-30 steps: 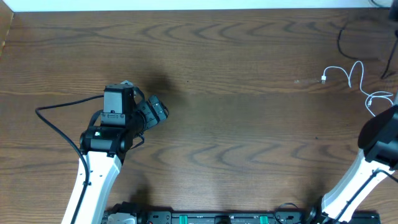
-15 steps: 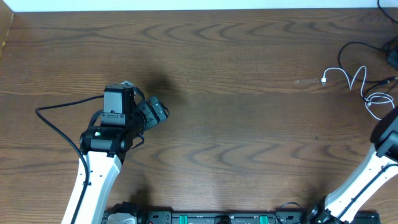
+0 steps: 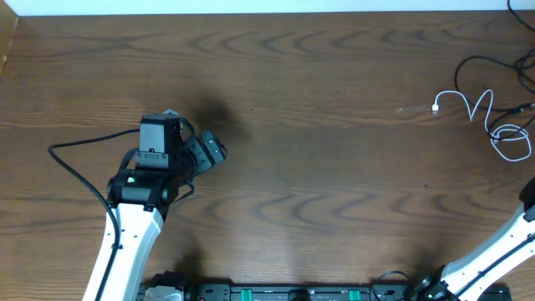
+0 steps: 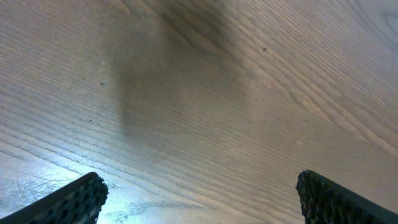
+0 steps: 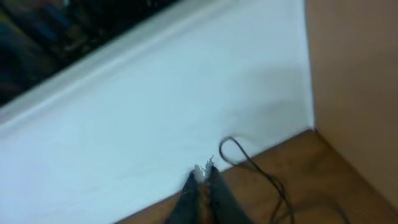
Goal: Untangle cables
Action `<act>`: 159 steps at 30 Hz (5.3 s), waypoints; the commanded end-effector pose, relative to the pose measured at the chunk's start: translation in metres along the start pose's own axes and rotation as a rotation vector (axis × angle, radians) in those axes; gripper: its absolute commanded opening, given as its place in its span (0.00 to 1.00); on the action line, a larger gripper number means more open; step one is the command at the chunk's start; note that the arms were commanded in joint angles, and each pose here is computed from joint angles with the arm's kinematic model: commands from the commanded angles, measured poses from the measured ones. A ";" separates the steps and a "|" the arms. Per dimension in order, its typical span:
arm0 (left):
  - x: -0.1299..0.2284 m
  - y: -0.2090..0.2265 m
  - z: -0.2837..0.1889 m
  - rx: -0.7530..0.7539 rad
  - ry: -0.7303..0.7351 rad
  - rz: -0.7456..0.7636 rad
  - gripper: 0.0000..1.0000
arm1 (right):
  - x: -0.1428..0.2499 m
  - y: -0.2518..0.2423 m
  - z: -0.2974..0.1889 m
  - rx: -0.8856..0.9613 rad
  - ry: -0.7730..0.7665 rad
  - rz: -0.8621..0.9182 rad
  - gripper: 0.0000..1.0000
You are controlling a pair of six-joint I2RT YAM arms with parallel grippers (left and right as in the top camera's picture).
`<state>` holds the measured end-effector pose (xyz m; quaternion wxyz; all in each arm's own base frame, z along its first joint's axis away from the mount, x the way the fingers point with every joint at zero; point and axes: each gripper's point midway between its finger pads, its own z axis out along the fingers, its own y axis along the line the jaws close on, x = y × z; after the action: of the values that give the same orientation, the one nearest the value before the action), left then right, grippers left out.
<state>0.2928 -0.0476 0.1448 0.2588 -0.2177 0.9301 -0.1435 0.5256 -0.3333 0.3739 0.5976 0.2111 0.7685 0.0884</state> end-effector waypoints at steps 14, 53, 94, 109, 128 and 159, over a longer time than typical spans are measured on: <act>-0.019 -0.010 -0.007 0.035 -0.070 -0.006 0.98 | 0.210 -0.048 -0.097 0.762 0.805 0.369 0.78; -0.012 0.001 0.001 -0.020 -0.040 -0.012 0.98 | 0.182 -0.142 0.021 0.748 0.441 -0.062 0.99; -0.005 0.006 0.001 -0.037 -0.009 -0.014 0.98 | 0.067 0.187 -0.376 0.303 0.108 0.098 0.99; -0.005 0.006 0.001 -0.037 -0.009 -0.014 0.98 | 0.098 0.181 -0.393 0.364 0.202 0.115 0.99; -0.005 0.006 0.001 -0.037 -0.009 -0.014 0.98 | 0.161 0.241 -0.292 -0.145 -0.008 -0.117 0.99; -0.005 0.005 0.001 -0.037 -0.009 -0.014 0.98 | 0.340 0.190 -0.270 -0.324 -0.312 -0.143 0.99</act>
<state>0.2915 -0.0435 0.1400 0.2526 -0.2223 0.9327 -0.1295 0.2440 0.0131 0.2214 0.7328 0.0682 0.6642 0.1312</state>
